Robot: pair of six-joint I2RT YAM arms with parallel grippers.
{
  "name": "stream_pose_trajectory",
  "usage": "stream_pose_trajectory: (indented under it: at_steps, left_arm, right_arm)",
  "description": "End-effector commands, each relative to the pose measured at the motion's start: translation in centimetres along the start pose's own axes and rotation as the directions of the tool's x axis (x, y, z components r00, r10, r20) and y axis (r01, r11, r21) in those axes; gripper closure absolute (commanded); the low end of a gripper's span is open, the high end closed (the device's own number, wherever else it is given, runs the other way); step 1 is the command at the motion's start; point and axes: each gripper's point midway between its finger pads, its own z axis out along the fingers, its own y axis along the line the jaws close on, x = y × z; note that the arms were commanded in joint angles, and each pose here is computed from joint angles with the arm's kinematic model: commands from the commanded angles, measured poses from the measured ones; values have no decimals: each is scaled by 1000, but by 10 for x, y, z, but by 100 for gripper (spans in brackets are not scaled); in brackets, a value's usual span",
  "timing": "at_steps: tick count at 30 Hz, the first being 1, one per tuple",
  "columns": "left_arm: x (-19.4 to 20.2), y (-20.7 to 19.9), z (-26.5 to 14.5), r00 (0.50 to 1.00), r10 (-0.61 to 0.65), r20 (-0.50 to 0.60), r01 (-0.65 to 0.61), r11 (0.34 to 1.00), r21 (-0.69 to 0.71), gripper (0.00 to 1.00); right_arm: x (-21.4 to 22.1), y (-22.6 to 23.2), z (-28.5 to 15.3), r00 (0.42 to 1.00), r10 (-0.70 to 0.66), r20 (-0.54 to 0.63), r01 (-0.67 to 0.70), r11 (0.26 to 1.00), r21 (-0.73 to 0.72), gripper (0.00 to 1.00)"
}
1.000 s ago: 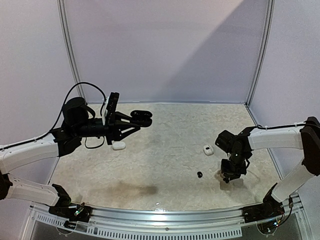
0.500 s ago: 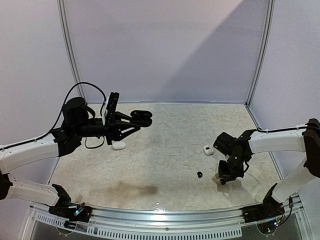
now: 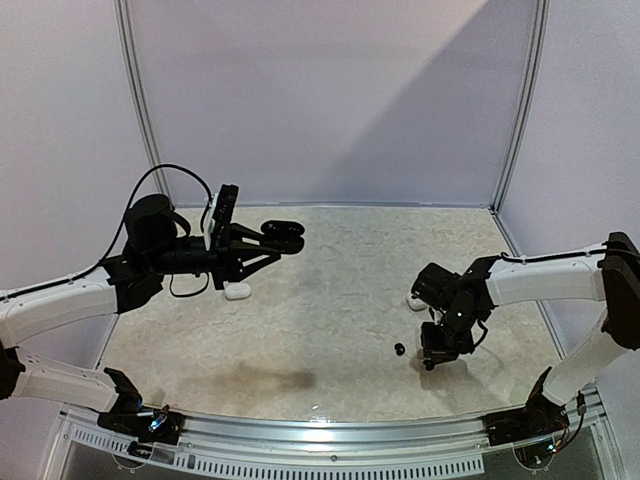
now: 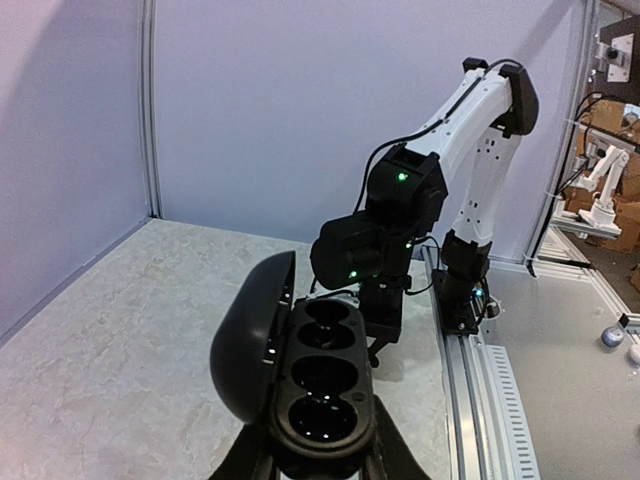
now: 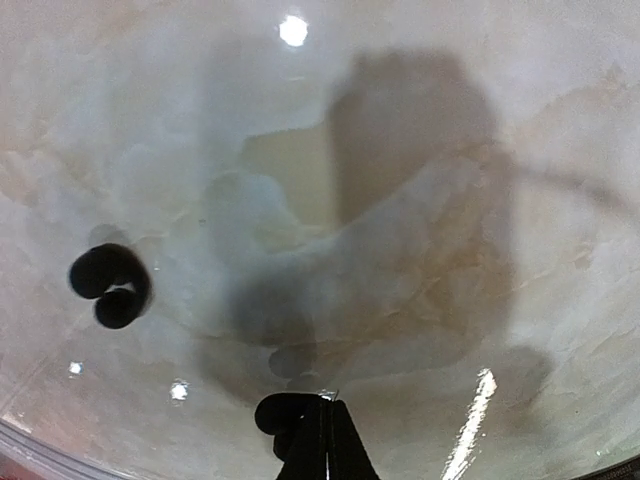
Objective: Insert the wireless bluetooth earbuds into the charging case
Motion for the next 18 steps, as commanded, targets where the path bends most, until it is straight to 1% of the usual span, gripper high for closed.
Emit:
stream_pose_trajectory:
  at_steps: [1,6,7,10,11,13,14,15,16,18]
  left_arm:
    - [0,-1,-2,1000,20,10,-20,1000,0,100]
    - [3,1,-1,1000,25,6,-25,1000,-5,100]
    - [3,1,-1,1000,26,6,-26,1000,-11,100]
    - [1,5,-3,999,28,15,-28,999,-38,100]
    - [-2,7,-3,999,30,25,-29,998,-52,100]
    - [-10,9,-5,997,51,55,-46,996,-77,100]
    - [-16,10,-5,995,68,72,-62,994,-87,100]
    - [-21,12,-5,993,86,84,-78,992,-99,100]
    - [-25,14,-6,990,104,95,-93,989,-115,100]
    - [-30,15,-6,985,138,105,-124,984,-131,100]
  right_arm:
    - [-24,25,-27,986,-79,146,85,996,-35,100]
    - [-43,39,-55,935,-183,305,181,983,36,100]
    - [-47,43,-62,916,-212,341,204,977,60,100]
    - [-64,69,-100,828,-301,473,273,953,129,100]
    - [-71,81,-118,789,-318,525,289,947,140,100]
    - [-82,105,-157,687,-384,617,345,920,187,100]
    - [-87,119,-180,636,-394,663,361,912,196,100]
    - [-91,131,-200,576,-427,697,388,893,228,100]
    - [-95,140,-222,521,-431,737,390,888,244,100]
    - [-95,164,-259,403,-475,782,434,852,294,100]
